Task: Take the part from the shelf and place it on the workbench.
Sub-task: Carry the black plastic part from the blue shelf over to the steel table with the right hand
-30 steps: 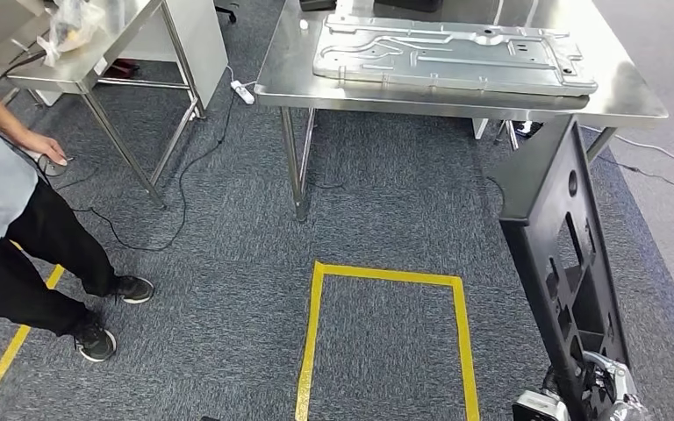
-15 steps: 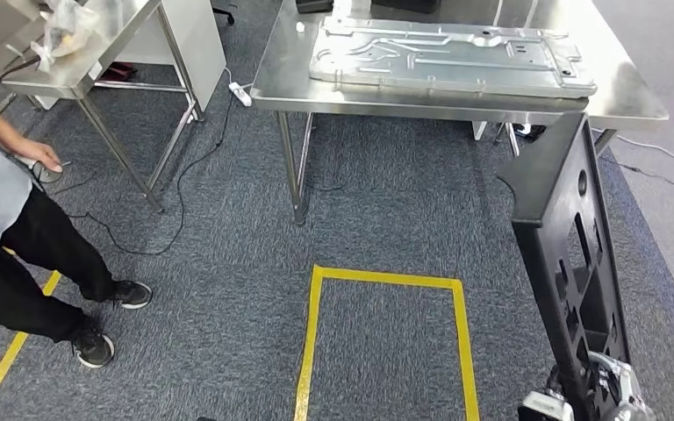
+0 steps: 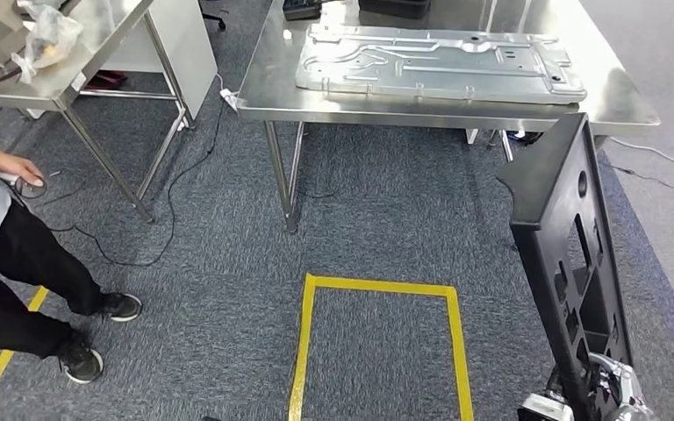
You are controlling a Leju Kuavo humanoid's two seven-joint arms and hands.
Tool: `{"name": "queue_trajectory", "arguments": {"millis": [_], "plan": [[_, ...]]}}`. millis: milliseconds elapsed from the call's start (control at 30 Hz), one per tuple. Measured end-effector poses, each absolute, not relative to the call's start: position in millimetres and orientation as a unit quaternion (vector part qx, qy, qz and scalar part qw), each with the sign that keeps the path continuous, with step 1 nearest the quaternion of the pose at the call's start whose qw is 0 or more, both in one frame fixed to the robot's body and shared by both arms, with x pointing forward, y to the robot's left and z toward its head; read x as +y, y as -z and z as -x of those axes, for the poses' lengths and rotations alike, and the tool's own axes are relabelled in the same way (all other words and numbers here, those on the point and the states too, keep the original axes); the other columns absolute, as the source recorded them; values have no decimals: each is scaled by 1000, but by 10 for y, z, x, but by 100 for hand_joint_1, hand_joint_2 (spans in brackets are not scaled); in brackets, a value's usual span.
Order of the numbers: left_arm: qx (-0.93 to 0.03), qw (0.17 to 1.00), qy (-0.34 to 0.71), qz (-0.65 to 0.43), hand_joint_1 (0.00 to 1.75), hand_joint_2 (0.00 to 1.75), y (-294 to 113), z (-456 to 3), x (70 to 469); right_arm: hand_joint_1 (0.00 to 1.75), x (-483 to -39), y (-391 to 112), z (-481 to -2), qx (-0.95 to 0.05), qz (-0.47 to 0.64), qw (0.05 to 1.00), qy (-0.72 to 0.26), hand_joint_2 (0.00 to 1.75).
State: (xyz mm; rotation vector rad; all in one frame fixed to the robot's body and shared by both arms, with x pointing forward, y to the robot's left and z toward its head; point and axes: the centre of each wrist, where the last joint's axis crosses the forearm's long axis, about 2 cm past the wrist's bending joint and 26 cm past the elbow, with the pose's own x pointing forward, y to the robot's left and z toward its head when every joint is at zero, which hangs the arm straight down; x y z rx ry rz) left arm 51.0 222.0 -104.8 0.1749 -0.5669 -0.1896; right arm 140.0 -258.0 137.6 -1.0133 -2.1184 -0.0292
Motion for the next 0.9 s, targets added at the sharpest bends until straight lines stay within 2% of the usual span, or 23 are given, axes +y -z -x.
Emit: {"name": "queue_trajectory", "arguments": {"millis": [900], "plan": [[-291, 950, 91, -69, 0, 175, 1044, -517, 2182, 175, -2601, -1380, -1408, -833, 400, 381, 3, 175]]}}
